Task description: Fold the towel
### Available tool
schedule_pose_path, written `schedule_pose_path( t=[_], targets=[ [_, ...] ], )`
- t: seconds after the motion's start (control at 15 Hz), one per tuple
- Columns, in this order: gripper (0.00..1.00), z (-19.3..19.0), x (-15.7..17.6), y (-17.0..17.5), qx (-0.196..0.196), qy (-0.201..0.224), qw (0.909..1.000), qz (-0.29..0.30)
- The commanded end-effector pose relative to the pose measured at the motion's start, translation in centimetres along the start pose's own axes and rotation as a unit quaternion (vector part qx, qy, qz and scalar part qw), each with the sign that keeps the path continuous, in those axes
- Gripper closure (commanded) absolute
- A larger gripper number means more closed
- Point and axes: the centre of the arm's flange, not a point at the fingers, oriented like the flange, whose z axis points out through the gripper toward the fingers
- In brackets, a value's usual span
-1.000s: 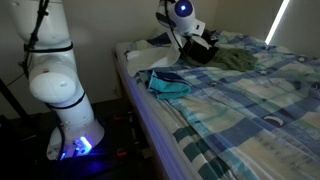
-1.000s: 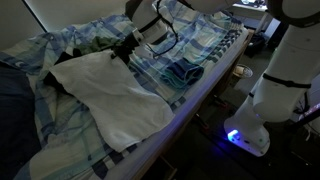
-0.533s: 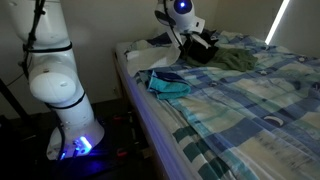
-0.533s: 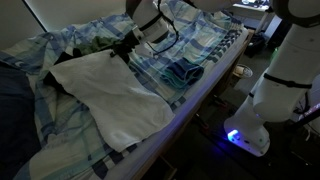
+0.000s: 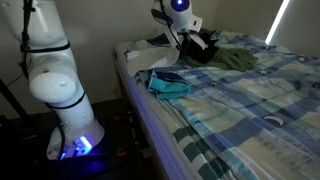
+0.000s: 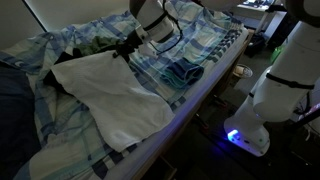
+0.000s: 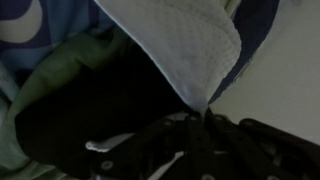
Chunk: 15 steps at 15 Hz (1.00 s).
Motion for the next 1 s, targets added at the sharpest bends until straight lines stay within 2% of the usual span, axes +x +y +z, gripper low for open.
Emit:
schedule_pose_path(
  t=[0.0, 0.27, 0.33, 0.4, 0.73, 0.8, 0.93],
  targets=[
    [0.99, -3.7, -1.4, -0.9, 0.003, -0.027, 0.9996, 0.003],
    [0.99, -5.2, -2.4, -0.9, 0.015, -0.057, 0.9983, -0.001],
    [0.99, -2.8, -1.9, -0.5, 0.005, -0.045, 0.999, -0.005],
    [0.95, -3.0, -2.0, -0.6, 0.007, -0.046, 0.9989, -0.006],
    [0.95, -2.6, -2.2, -0.3, 0.005, -0.05, 0.9987, -0.005],
    [0.99, -2.6, -2.2, -0.3, 0.005, -0.05, 0.9987, -0.004],
    [0.99, -2.6, -2.9, -2.0, 0.017, -0.058, 0.998, -0.018]
  ],
)
